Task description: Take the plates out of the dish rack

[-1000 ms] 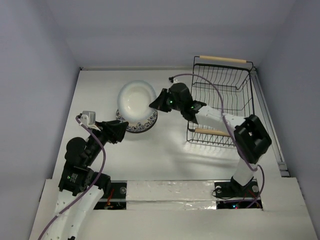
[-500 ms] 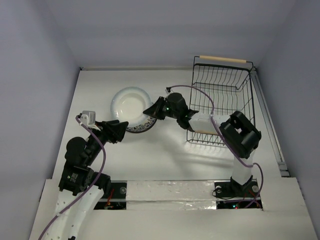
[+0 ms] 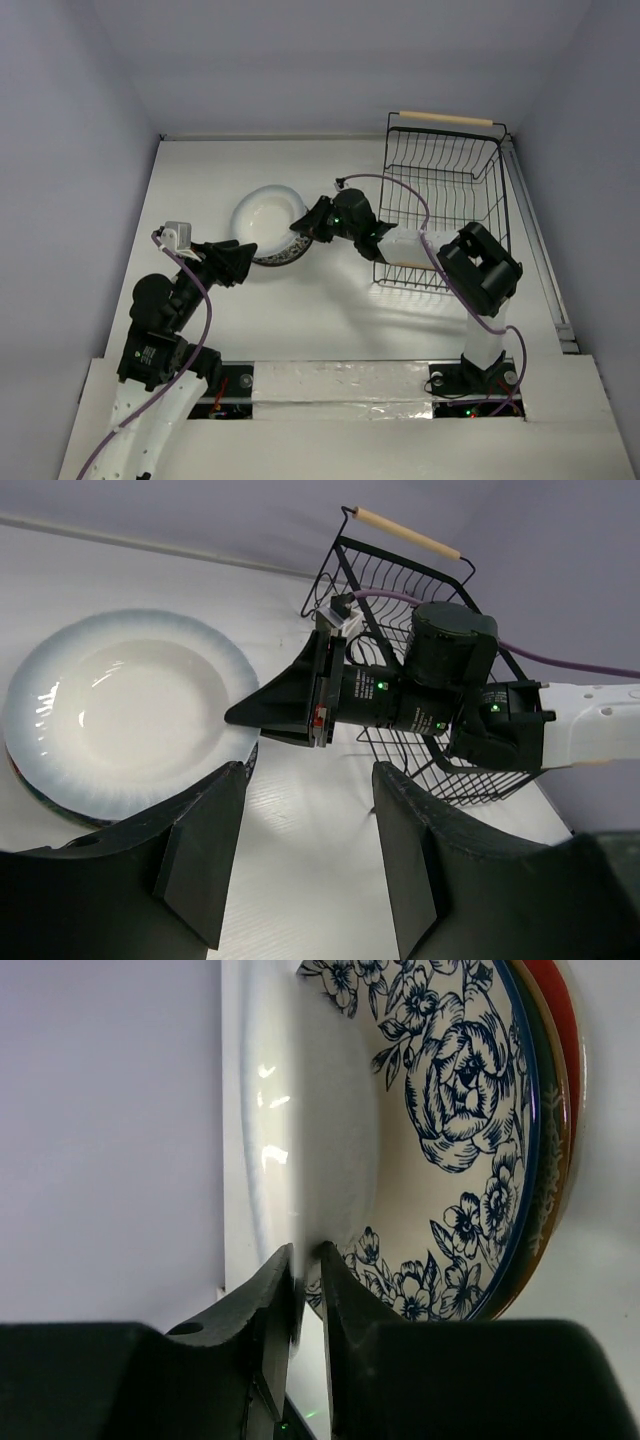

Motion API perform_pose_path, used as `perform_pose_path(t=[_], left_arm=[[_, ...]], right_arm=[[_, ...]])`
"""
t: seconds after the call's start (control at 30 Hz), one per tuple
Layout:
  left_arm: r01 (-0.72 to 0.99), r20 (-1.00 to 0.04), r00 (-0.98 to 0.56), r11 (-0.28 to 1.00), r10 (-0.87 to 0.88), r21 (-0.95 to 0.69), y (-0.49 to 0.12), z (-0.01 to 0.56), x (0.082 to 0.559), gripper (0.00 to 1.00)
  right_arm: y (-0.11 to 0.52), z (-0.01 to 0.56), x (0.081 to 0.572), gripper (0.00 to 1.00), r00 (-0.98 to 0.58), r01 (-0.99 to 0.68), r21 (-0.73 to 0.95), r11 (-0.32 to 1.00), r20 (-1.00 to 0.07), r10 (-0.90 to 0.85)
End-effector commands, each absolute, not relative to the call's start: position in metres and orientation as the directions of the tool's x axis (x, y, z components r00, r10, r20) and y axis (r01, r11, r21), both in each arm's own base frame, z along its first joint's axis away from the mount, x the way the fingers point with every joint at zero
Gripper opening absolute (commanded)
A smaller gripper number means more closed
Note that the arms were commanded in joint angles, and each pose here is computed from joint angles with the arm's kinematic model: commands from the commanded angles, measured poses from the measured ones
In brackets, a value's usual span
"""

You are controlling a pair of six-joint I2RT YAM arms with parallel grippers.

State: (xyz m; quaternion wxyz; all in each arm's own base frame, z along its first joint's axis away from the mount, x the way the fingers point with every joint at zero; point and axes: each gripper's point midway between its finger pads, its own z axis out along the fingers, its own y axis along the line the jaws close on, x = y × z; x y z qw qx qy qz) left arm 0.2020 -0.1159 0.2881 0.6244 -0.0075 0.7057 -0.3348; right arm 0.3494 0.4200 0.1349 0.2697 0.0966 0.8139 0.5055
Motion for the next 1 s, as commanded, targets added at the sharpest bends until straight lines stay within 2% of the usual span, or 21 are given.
perform_pose_path(t=[0.0,0.3,0.53,0.6,0.63,0.77,0.9,0.93,0.97], left_arm=[[0.442,-0.883,-0.171,0.767,-0.437,-0.465,-0.116,0.306,0.201,0.51],[0.445,-0.884,-0.167,0.767,-0.437,-0.463,-0.116,0.307,0.2,0.51],[0.451,-0.884,-0.165,0.763,-0.438,-0.463,-0.117,0.307,0.199,0.52],[0.452,-0.884,-0.166,0.763,-0.438,-0.463,-0.117,0.307,0.199,0.52],[0.454,-0.884,-0.165,0.762,-0.438,-0.462,-0.117,0.308,0.199,0.53],[0.456,-0.885,-0.163,0.762,-0.437,-0.46,-0.117,0.309,0.198,0.56],[0.463,-0.886,-0.165,0.759,-0.434,-0.458,-0.118,0.309,0.198,0.63],[0.464,-0.886,-0.167,0.759,-0.432,-0.457,-0.119,0.309,0.198,0.67],[0.467,-0.887,-0.168,0.758,-0.43,-0.455,-0.119,0.309,0.198,0.69]], right_arm=[[0.426,0.174,0.36,0.23,-0.789,-0.215,0.896,0.388,-0.393,0.472],[0.42,0.161,0.362,0.31,-0.785,-0.195,0.873,0.448,-0.412,0.462],[0.407,0.152,0.359,0.71,-0.756,-0.194,0.784,0.59,-0.502,0.42],[0.4,0.152,0.363,0.76,-0.736,-0.186,0.756,0.628,-0.53,0.42],[0.4,0.153,0.361,0.83,-0.732,-0.188,0.749,0.635,-0.538,0.417],[0.386,0.179,0.368,0.94,-0.653,-0.193,0.72,0.667,-0.601,0.46],[0.373,0.226,0.363,0.94,-0.585,-0.241,0.703,0.669,-0.655,0.478],[0.371,0.249,0.354,0.93,-0.562,-0.281,0.699,0.658,-0.676,0.477],[0.365,0.262,0.353,0.88,-0.541,-0.291,0.694,0.659,-0.687,0.485]])
